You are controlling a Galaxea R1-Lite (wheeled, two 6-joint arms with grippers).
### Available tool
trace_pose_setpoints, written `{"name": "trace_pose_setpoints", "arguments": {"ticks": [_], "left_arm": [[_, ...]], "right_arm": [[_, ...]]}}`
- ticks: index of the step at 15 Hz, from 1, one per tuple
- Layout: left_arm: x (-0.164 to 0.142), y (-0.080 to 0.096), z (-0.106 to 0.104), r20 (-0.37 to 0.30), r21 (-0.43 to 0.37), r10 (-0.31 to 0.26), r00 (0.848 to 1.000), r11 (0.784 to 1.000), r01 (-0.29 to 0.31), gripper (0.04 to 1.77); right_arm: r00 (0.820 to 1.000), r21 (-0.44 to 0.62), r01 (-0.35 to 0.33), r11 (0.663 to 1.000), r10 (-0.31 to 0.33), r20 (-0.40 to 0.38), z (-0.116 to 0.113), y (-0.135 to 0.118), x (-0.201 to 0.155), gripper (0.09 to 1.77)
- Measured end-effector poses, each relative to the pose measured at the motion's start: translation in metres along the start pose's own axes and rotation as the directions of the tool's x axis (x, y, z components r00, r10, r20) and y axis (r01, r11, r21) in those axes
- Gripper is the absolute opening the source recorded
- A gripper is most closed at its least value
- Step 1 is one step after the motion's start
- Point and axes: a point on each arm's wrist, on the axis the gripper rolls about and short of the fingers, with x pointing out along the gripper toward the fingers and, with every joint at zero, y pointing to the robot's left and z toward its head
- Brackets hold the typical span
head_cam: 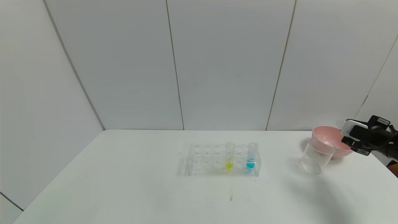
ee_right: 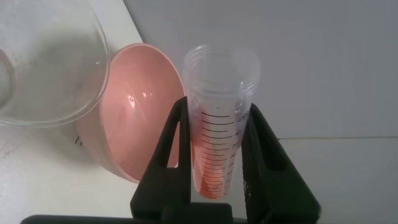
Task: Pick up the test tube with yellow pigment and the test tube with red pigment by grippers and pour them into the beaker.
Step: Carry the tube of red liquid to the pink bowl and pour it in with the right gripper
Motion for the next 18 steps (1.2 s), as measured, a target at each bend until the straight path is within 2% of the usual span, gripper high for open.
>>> {"name": "trace_pose_setpoints", "arguments": {"ticks": [3,9,18], "left_arm": [[0.0,0.0,0.0,0.0,0.0,0.0,1.0,1.0,0.0,1.76],[0.0,0.0,0.0,0.0,0.0,0.0,1.0,1.0,0.0,1.76],[0.0,0.0,0.0,0.0,0.0,0.0,1.0,1.0,0.0,1.76]], "right_arm": [[1.0,-0.046,-0.004,0.999,0.004,-0.001,0.0,0.001,0.0,0.53],[1.0,-0.213,-0.009,0.977,0.004,-0.022,0.0,0.003,-0.001,0.53],[0.999,-0.314,-0.041,0.949,0.028,-0.046,0.001,0.012,-0.004,0.53]]}}
